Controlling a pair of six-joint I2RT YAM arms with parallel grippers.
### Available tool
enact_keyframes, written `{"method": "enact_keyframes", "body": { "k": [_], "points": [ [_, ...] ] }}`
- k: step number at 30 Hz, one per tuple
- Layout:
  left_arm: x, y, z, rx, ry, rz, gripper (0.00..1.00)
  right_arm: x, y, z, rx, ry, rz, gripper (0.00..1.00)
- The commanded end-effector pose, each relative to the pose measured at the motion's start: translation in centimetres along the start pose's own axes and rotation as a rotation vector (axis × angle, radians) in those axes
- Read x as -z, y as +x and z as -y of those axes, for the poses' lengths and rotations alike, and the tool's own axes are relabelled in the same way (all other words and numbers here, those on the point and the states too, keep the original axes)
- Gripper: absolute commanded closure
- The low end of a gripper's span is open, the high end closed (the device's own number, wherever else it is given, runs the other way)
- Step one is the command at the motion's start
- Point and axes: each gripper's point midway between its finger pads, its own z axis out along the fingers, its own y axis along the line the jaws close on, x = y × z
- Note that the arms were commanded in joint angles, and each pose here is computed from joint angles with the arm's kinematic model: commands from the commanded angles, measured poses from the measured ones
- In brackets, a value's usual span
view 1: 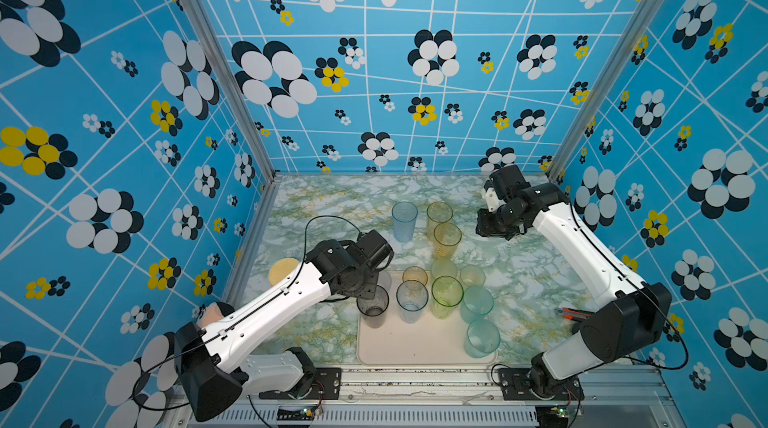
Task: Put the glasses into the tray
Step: 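Release the grey cup on the tray while the right gripper reaches the amber cup, then close the right gripper on the tall amber cup while the left arm withdraws, then lift the amber cup and carry it over the tray with the right gripper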
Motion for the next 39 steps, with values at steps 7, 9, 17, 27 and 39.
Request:
{"method": "enact_keyframes", "body": {
  "k": [7,9,17,27,39],
  "points": [
    [3.5,-7.2,-2.9,0.099,0.065,0.178,0.58,-1.7,-1.0,-2.8,0.051,-0.035,-0.064,0.67],
    [3.3,-8.8,-2.6,0.095,0.088,0.196,0.58,-2.3,-1.1,-3.1,0.057,-0.028,-0.083,0.67],
    [2.9,-13.2,-1.3,0.045,0.14,0.212,0.58,-4.7,-1.2,-3.8,0.084,0.02,-0.153,0.69],
    [2.7,-14.5,-3.0,0.055,0.154,0.212,0.58,-7.2,-1.3,-3.4,0.068,0.076,-0.182,0.76],
    [2.3,-14.1,-4.6,0.066,0.155,0.186,0.58,-5.6,-1.7,-3.4,0.069,0.089,-0.134,1.0]
  ]
}}
